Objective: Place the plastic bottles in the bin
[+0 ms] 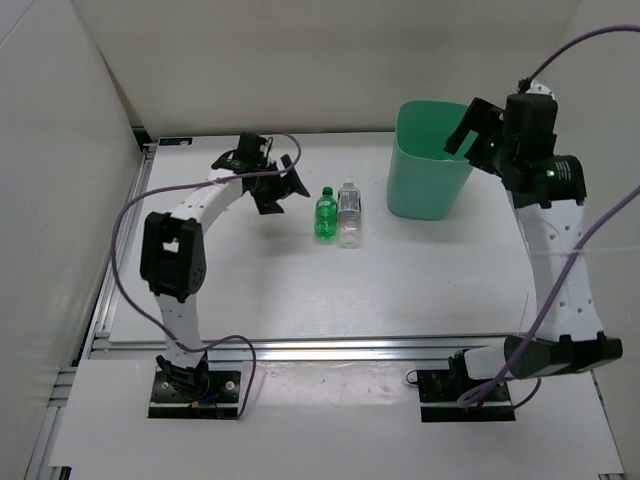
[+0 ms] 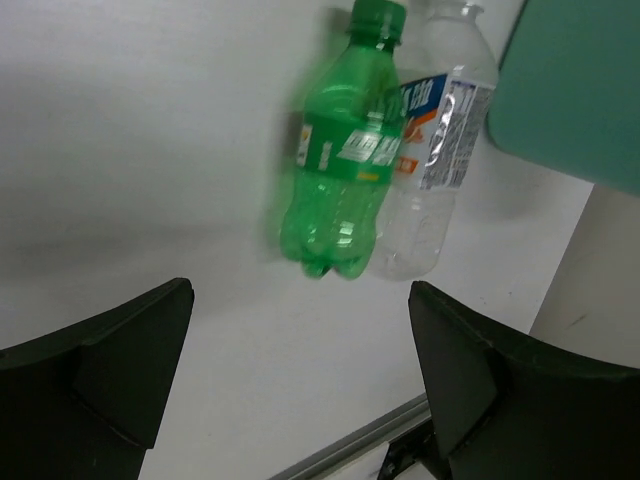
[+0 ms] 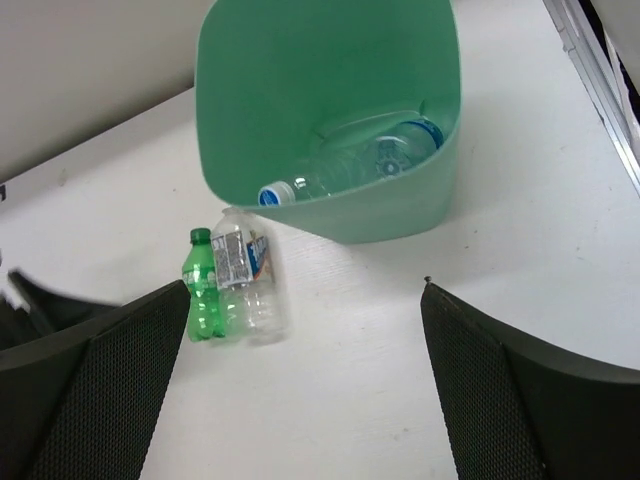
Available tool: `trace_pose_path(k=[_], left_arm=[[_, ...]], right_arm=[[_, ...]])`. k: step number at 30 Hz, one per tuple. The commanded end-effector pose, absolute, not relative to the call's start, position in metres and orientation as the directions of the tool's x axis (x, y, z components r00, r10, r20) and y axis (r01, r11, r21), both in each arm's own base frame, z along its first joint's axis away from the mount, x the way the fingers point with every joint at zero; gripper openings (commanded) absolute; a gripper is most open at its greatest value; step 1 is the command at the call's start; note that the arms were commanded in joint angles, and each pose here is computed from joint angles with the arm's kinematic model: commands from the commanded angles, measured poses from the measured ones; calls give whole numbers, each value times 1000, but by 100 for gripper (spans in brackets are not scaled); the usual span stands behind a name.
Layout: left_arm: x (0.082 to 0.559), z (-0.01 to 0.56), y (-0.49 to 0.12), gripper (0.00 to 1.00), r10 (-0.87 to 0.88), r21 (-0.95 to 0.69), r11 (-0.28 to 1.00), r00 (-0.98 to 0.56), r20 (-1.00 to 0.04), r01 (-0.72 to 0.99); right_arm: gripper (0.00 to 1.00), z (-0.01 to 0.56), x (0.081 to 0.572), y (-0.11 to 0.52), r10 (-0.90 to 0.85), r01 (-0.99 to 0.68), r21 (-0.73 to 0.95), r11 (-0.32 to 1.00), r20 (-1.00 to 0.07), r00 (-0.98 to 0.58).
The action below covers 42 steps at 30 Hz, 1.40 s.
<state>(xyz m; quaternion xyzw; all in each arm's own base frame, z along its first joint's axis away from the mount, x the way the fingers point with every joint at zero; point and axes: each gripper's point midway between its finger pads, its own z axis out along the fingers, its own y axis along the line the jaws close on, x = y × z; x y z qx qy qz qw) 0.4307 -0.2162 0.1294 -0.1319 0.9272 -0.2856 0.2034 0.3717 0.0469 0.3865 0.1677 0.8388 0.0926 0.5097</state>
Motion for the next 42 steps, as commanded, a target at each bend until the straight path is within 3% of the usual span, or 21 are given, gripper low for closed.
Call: trace_pose_path(k=[1, 4, 6, 11, 19, 36, 38, 40, 42], left_arm=[[471, 166, -261, 100, -303, -653, 756, -865, -401, 38], [497, 194, -290, 100, -179, -600, 761, -809, -560, 247], [508, 185, -290, 100, -122, -531, 795, -780, -614, 293], [496, 158, -280, 100, -60, -485, 829, -817, -574, 280], [500, 110, -281, 100, 37, -420, 856, -845, -533, 302], [503, 51, -286, 100, 52, -506, 815, -906, -420, 282], [503, 51, -286, 95, 52, -506, 815, -906, -420, 282], [501, 48, -286, 71, 46, -510, 817, -912, -407, 269], [501, 50, -284, 57, 35, -504, 825, -914, -405, 255]], right_arm=[[100, 375, 347, 41, 349, 175, 302, 937, -819, -456], [100, 366, 337, 41, 381, 177, 338, 925, -795, -473], [100, 371, 335, 43, 373, 160, 338, 927, -798, -473], [100, 400, 329, 27, 326, 170, 281, 945, -863, -385], [100, 380, 315, 12, 302, 229, 227, 947, -870, -388], [100, 382, 322, 10, 276, 225, 200, 953, -879, -388], [100, 375, 323, 9, 284, 241, 199, 950, -871, -400], [100, 372, 326, 6, 291, 265, 194, 945, -869, -400], [100, 368, 327, 2, 312, 302, 197, 933, -862, -400]])
